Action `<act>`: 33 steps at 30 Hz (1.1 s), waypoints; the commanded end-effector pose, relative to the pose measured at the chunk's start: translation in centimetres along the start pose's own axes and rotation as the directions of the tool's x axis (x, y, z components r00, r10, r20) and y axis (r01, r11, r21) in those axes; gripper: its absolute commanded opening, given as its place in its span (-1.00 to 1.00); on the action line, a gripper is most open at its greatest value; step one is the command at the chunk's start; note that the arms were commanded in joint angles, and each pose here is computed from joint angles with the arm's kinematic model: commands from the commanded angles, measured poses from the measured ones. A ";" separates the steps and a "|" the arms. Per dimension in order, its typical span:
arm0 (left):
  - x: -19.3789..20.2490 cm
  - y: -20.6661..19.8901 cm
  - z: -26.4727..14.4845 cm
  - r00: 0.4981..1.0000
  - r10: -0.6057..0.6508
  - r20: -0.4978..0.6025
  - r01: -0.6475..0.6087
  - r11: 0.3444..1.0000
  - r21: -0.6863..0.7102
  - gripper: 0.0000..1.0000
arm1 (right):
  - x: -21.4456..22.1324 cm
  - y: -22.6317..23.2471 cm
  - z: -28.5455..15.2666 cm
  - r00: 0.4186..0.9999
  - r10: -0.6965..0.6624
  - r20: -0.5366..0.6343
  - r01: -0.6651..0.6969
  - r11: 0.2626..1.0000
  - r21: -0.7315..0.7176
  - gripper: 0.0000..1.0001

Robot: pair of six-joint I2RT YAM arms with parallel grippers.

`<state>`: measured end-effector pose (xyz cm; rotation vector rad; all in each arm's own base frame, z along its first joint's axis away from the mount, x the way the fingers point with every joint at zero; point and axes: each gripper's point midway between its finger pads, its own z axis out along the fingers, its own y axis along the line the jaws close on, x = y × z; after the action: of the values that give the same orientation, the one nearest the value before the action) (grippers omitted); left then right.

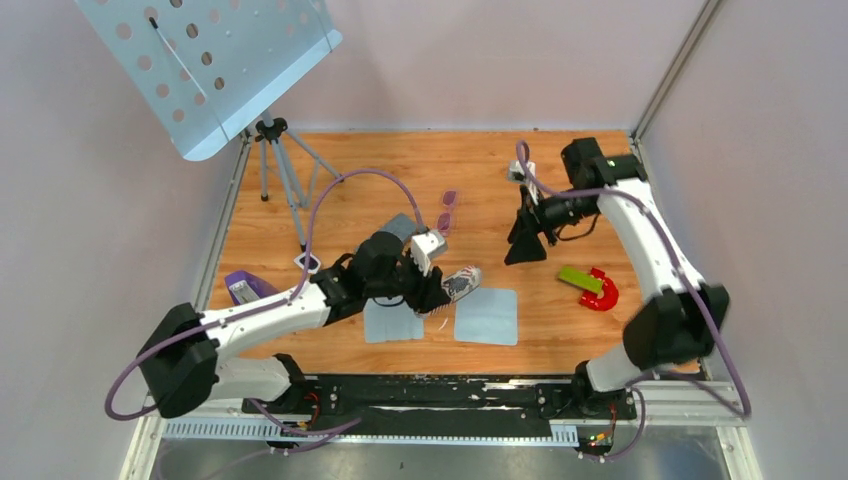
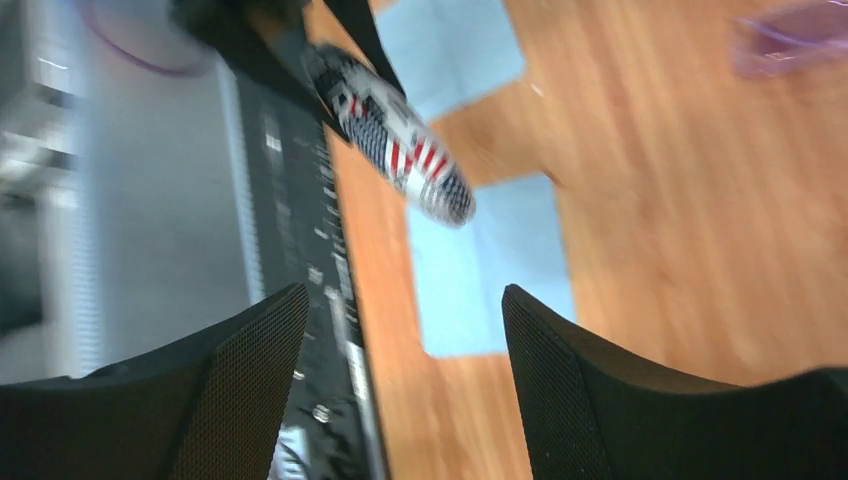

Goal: Organize the sunglasses
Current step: Adjust the sunglasses case.

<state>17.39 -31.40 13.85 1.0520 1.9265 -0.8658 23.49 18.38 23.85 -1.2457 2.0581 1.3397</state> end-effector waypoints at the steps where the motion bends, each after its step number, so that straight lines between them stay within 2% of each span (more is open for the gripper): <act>1: -4.5 -0.9 1.4 0.941 -0.315 0.124 0.291 0.940 0.180 -0.62 | 0.3 -2.5 -3.4 0.917 -0.383 -0.116 0.396 0.831 0.390 0.53; 3: -5.3 -1.1 2.1 0.904 -0.417 0.098 0.386 0.892 0.237 -0.63 | 1.0 -2.3 -3.7 0.795 -0.577 -0.188 0.593 0.672 0.445 0.58; 6: -6.2 -2.0 3.1 0.861 -0.508 0.039 0.469 0.821 0.325 -0.64 | 1.9 -0.5 -2.9 0.508 -0.797 -0.328 0.839 0.372 0.396 0.67; 8: -6.5 -2.5 3.6 0.830 -0.557 -0.009 0.521 0.771 0.366 -0.66 | 2.6 1.0 -1.8 0.337 -0.862 -0.378 0.917 0.209 0.340 0.73; 9: -6.9 -2.8 3.8 0.816 -0.577 -0.025 0.539 0.745 0.393 -0.66 | 3.1 1.9 -1.4 0.231 -0.886 -0.401 0.948 0.112 0.298 0.79; 11: -7.7 -3.2 4.0 0.779 -0.625 -0.048 0.577 0.685 0.445 -0.68 | 4.5 2.7 0.1 0.094 -0.899 -0.427 0.977 0.002 0.211 0.90; 13: -8.5 -3.7 4.0 0.744 -0.666 -0.060 0.602 0.627 0.494 -0.68 | 5.8 2.8 1.3 0.028 -0.893 -0.448 0.988 -0.043 0.146 0.94; 15: -8.5 -3.9 4.2 0.725 -0.682 -0.093 0.622 0.591 0.513 -0.68 | 6.6 2.9 2.1 0.006 -0.888 -0.460 0.994 -0.046 0.102 0.94; 17: -8.5 -3.9 4.2 0.719 -0.688 -0.099 0.626 0.580 0.522 -0.69 | 6.6 3.0 2.6 0.021 -0.885 -0.465 0.996 -0.023 0.088 0.93; 18: -8.4 -3.8 4.3 0.718 -0.689 -0.099 0.628 0.580 0.519 -0.69 | 6.5 3.0 2.7 0.039 -0.883 -0.469 0.996 -0.002 0.087 0.91; 22: -7.7 -3.8 4.3 0.728 -0.678 -0.106 0.626 0.593 0.506 -0.69 | 6.2 2.6 3.0 0.160 -0.863 -0.480 0.987 0.156 0.050 0.77; 25: -7.5 -4.0 4.2 0.734 -0.669 -0.121 0.625 0.595 0.505 -0.69 | 6.3 2.4 3.4 0.205 -0.849 -0.486 0.973 0.229 0.010 0.66; 28: -7.3 -4.1 4.1 0.741 -0.660 -0.126 0.623 0.605 0.496 -0.70 | 6.3 2.2 3.6 0.198 -0.850 -0.488 0.974 0.228 -0.003 0.59; 33: -7.4 -4.1 4.1 0.740 -0.660 -0.132 0.624 0.599 0.501 -0.72 | 6.9 2.3 3.5 0.148 -0.854 -0.499 0.981 0.190 -0.035 0.52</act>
<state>17.73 -39.06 17.12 0.4868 2.1562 -1.8675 18.33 19.20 18.67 -2.1640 1.0118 0.0986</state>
